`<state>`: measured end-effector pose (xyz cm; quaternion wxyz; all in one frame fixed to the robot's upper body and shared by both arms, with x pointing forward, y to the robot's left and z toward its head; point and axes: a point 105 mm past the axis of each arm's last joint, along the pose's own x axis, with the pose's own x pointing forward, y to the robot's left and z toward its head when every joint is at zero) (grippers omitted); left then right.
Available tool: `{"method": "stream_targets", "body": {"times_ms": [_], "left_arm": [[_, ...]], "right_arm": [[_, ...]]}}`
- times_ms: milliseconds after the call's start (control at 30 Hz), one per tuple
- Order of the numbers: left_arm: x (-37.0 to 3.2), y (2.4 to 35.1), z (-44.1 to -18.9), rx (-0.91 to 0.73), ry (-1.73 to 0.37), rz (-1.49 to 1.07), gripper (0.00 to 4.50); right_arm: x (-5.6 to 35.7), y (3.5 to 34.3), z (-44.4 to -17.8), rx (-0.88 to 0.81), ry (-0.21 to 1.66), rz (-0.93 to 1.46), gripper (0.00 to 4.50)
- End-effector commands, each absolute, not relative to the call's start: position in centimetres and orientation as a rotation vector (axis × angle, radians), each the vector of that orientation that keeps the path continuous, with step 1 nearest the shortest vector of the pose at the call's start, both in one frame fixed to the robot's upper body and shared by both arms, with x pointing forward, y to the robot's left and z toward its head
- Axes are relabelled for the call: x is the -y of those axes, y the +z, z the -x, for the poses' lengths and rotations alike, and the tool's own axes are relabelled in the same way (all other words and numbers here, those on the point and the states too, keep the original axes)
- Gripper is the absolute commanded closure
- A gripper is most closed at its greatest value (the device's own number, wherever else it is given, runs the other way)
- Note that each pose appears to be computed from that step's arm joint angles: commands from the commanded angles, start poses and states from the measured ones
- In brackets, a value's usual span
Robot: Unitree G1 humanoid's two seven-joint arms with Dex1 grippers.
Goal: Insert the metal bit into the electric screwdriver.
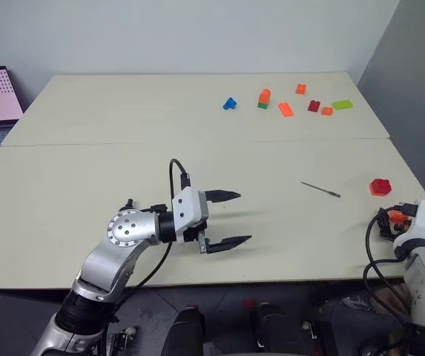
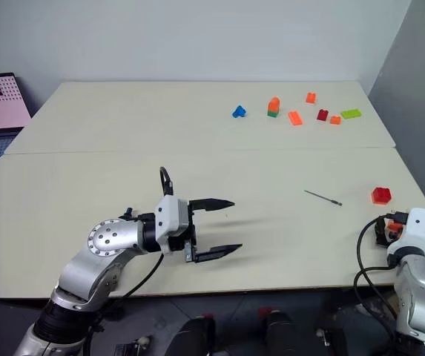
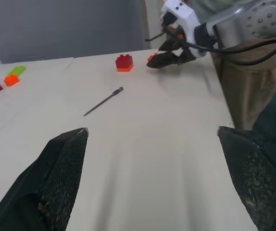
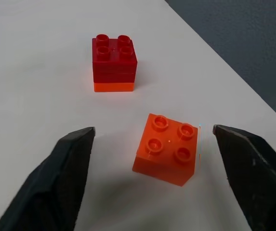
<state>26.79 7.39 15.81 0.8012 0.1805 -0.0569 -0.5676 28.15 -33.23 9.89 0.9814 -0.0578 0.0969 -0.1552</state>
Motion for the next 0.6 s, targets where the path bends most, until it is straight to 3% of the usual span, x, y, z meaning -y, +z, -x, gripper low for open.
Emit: {"method": "stream_targets", "body": {"times_ms": [33, 100, 233, 433, 600], "left_arm": [[-10.8, 17.7, -29.1, 0.086, -0.900, -0.482, 0.00], [-11.6, 17.7, -29.3, 0.047, -0.847, -0.483, 0.00], [-17.1, 17.9, -29.0, -0.127, -0.557, -0.440, 0.00], [-21.3, 18.2, -26.8, -0.252, -0.348, -0.370, 0.00], [-24.8, 18.5, -26.0, -0.342, -0.177, -0.288, 0.00]], "right_arm": [[28.3, 15.4, -29.3, 0.019, 0.041, 0.288, 0.01], [26.7, 16.0, -29.3, 0.046, 0.142, 0.303, 0.01], [16.4, 17.6, -28.1, 0.067, 0.830, 0.417, 0.01], [12.0, 18.4, -28.6, 0.074, 1.200, 0.455, 0.01], [10.7, 18.2, -29.4, 0.065, 1.341, 0.493, 0.01]]}}
